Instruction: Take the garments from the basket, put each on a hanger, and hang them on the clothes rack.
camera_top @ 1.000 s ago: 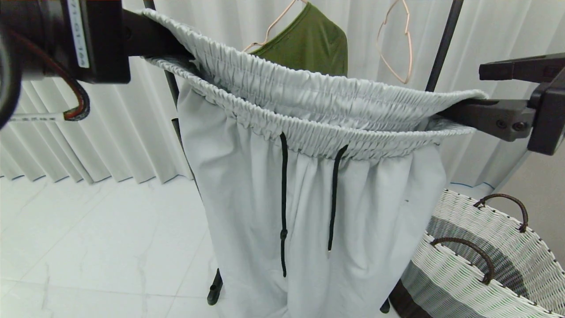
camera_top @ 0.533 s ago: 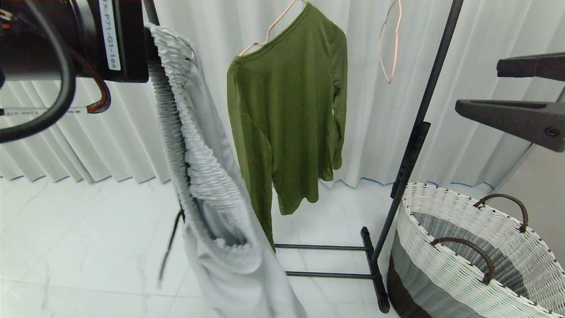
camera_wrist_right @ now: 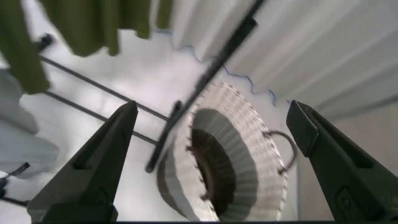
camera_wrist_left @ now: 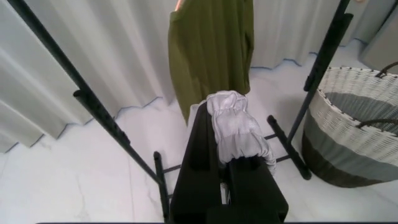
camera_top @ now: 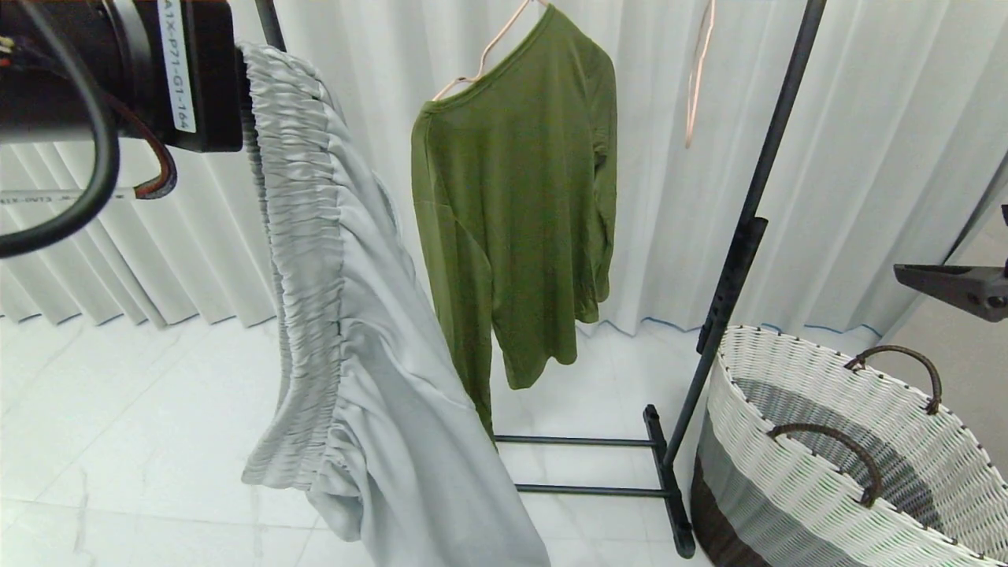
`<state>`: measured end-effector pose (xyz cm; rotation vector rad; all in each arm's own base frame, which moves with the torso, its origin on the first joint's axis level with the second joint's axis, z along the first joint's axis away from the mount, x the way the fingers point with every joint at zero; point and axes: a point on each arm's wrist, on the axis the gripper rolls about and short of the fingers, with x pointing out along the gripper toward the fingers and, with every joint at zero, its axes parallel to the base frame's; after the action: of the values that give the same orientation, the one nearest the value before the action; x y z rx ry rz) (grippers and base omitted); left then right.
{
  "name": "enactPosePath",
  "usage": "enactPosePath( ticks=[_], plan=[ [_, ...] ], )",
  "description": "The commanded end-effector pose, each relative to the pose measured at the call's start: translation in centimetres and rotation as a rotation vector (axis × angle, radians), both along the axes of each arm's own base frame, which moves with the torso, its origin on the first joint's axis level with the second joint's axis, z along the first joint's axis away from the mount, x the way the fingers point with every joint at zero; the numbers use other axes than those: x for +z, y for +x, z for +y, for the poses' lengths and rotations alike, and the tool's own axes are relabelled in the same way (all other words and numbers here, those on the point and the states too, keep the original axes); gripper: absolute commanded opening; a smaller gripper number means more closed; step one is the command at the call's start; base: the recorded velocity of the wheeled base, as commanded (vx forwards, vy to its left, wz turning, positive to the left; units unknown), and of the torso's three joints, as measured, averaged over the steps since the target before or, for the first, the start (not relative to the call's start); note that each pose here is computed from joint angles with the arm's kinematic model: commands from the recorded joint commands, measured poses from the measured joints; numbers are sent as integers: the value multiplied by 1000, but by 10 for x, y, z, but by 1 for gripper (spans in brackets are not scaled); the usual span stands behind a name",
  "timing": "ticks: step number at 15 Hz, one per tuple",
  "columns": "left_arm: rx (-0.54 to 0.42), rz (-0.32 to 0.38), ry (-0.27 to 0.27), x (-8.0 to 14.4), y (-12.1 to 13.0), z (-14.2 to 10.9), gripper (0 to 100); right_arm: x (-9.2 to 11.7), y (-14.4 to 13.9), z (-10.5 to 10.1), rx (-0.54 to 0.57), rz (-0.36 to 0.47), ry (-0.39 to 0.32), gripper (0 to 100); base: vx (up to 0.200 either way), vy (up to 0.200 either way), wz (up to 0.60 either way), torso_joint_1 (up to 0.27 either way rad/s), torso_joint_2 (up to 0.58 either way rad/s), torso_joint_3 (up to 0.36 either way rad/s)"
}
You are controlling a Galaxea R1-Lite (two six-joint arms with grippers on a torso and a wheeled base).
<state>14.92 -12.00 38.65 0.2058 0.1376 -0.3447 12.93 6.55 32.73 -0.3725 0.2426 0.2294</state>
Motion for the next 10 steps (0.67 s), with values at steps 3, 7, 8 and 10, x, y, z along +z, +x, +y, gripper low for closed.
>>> enactPosePath(
  ticks=[3,7,8,10],
  plan=[
    [1,0,0,0,0,1,0,-1,4,-7,-57,2,-3,100,0,200,0,4,5,5],
    [2,9,9,-3,1,0,0,-4,8,-13,-108,11,-8,100,0,200,0,5,2,5],
    [3,15,13,-5,2,-1,0,-5,8,-14,-114,14,-9,100,0,200,0,7,12,2],
    [12,22,19,-8,3,0,0,-5,9,-16,-146,13,-24,100,0,100,0,4,1,1]
  ],
)
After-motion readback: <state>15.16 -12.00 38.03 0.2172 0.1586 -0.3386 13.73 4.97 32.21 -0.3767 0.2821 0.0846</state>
